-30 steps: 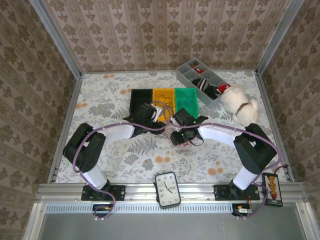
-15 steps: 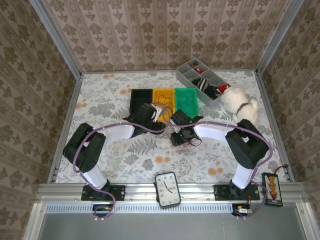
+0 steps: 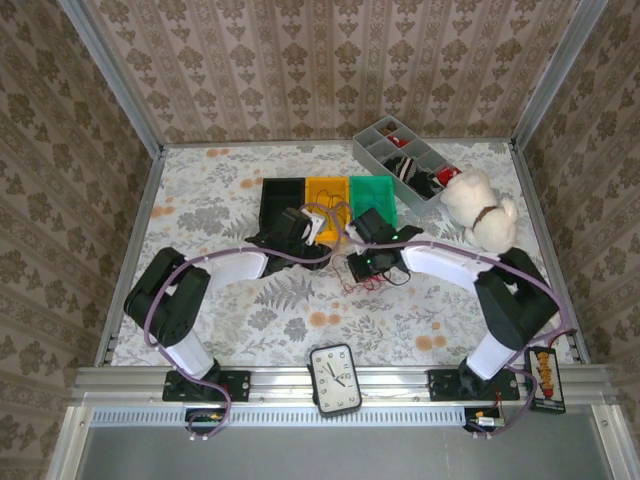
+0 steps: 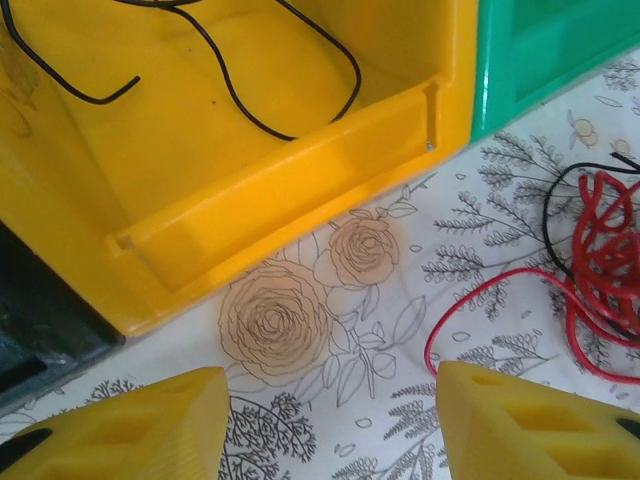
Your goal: Untangle the cables
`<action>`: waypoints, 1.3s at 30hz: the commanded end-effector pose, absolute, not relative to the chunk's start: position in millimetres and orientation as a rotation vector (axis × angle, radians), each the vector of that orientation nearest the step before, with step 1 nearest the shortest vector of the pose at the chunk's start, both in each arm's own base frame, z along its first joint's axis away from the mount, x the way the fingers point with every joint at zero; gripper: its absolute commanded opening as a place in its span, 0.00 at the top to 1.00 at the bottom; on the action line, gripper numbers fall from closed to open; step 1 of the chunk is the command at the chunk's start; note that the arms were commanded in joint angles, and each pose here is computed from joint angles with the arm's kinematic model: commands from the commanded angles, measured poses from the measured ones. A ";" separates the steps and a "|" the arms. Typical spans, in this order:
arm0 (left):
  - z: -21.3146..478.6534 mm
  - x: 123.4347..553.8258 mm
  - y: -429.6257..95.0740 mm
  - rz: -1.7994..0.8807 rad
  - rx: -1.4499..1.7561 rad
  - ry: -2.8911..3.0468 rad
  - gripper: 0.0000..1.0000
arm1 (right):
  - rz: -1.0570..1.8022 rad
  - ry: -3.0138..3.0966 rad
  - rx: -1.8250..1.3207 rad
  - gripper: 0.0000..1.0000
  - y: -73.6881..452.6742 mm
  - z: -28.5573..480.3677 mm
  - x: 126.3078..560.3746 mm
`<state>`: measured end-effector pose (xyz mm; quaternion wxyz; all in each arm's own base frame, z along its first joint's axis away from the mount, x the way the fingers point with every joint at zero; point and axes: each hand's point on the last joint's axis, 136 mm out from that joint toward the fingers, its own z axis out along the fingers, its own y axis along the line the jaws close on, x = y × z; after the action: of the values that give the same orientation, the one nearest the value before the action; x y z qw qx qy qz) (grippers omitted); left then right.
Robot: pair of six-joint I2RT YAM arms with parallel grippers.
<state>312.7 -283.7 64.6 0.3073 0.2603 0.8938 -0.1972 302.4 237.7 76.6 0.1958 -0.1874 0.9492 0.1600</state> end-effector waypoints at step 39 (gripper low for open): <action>78.7 281.1 -404.1 -0.770 1.219 2.082 0.37 | 0.800 2.009 0.057 0.96 171.5 276.4 345.0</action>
<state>279.5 -396.6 76.3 0.2942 0.4420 0.7931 -0.2984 340.5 171.2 246.3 0.4421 0.0151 0.8428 0.3065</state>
